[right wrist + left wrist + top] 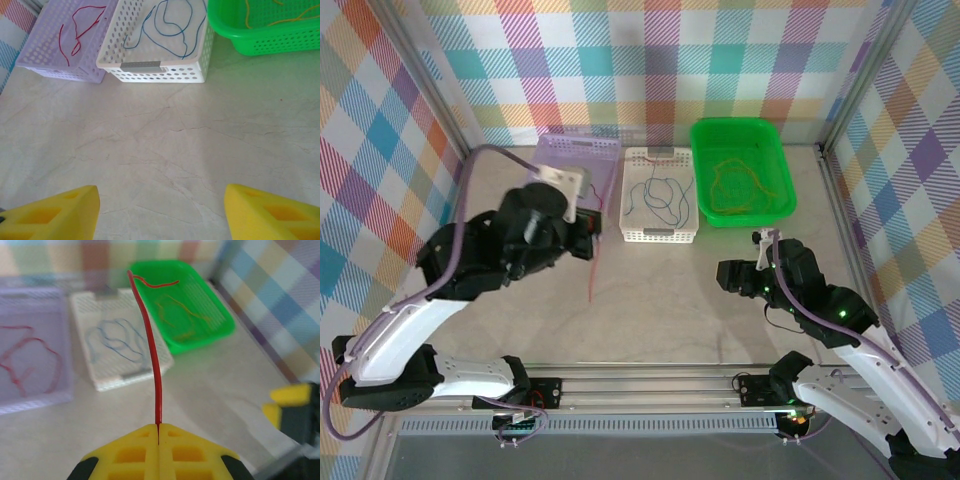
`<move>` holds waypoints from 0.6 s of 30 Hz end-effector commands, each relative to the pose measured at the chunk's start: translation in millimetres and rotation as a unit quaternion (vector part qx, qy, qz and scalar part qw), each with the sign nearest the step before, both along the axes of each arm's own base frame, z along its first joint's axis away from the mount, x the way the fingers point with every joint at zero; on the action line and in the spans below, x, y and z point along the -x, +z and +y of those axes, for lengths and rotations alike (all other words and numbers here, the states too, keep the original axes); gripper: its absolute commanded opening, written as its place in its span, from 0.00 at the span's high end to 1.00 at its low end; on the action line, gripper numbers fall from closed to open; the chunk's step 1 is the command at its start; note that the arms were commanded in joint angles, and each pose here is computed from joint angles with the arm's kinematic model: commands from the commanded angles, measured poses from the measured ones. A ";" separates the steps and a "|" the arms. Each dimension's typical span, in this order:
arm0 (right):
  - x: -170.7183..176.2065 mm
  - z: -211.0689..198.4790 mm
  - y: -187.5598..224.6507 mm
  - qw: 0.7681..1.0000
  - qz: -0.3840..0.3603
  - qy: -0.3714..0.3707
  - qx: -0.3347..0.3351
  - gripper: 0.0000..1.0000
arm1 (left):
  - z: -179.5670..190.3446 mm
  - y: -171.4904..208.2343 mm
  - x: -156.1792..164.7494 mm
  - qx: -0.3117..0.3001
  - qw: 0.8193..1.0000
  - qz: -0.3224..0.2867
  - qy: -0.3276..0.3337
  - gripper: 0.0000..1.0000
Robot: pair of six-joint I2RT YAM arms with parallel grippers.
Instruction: Untangle the cables
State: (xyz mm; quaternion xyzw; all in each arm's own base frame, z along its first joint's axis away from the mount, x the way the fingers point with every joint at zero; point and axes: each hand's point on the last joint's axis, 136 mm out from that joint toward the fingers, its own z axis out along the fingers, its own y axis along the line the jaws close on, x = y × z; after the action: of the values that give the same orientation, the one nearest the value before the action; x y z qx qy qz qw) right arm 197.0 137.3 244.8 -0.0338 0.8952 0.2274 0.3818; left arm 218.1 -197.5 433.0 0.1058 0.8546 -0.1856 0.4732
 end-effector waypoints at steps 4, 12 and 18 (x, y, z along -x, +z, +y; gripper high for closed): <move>-5.1 18.0 17.5 0.999 -0.005 0.022 -0.039 0.31 | 66.4 0.5 -59.0 -0.052 0.994 -0.006 0.101 1.00; -8.9 26.9 13.5 0.999 0.006 0.032 -0.043 0.30 | 96.1 -28.7 -153.9 0.018 0.983 0.037 0.181 1.00; -9.4 30.8 10.0 0.998 0.014 0.038 -0.043 0.31 | 95.9 -66.1 -208.4 0.024 0.975 0.082 0.205 1.00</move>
State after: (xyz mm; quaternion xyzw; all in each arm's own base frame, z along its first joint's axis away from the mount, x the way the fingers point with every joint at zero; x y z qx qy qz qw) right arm 203.3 162.9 242.0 -0.0511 0.8976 0.2611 0.3516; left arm 408.1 -97.3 358.3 -0.0879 0.8997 -0.0856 0.4188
